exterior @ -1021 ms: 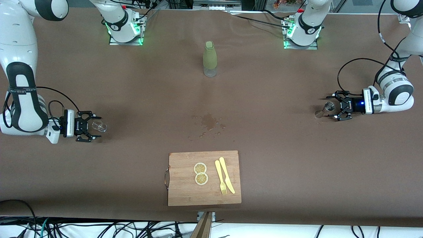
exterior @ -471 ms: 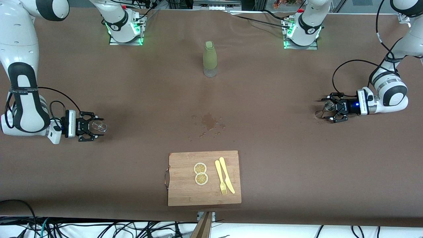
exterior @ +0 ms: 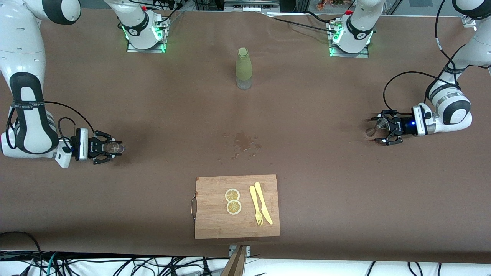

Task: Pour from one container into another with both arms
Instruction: 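Lift the beaker with the right gripper while the left gripper lifts the jigger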

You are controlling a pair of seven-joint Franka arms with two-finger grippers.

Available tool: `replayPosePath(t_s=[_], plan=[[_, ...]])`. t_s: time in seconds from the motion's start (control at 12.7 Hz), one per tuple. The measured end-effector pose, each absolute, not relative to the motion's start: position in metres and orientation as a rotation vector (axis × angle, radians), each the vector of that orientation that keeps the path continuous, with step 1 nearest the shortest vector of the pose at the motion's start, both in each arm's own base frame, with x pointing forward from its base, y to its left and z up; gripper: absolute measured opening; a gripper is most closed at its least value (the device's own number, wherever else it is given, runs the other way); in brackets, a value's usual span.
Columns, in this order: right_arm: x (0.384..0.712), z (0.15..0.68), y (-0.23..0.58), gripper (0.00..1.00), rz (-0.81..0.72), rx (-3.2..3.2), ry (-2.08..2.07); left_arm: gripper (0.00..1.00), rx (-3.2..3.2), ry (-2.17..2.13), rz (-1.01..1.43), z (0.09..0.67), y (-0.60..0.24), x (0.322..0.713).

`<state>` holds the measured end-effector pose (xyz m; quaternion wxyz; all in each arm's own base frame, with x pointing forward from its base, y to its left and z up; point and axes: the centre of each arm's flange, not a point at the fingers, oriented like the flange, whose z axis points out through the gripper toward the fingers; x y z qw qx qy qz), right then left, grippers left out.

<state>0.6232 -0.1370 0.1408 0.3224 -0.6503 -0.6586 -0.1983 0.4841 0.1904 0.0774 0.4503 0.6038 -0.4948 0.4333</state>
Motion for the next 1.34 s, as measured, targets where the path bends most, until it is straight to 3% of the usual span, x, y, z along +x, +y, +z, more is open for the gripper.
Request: replayPosePath(t_s=[0.63,0.94,1.34], plan=[[0.634,0.149,-0.124,0.49,-0.51,-1.715,-1.734,0.99,1.428,-1.258,1.127,0.072,0.152,0.491],[0.636,0.15,-0.118,0.49,-0.508,-1.706,-1.745,0.92,1.418,-1.269,1.138,0.068,0.148,0.491],[0.643,0.154,-0.099,0.49,-0.481,-1.715,-1.735,0.34,1.415,-1.277,1.148,0.065,0.15,0.489]])
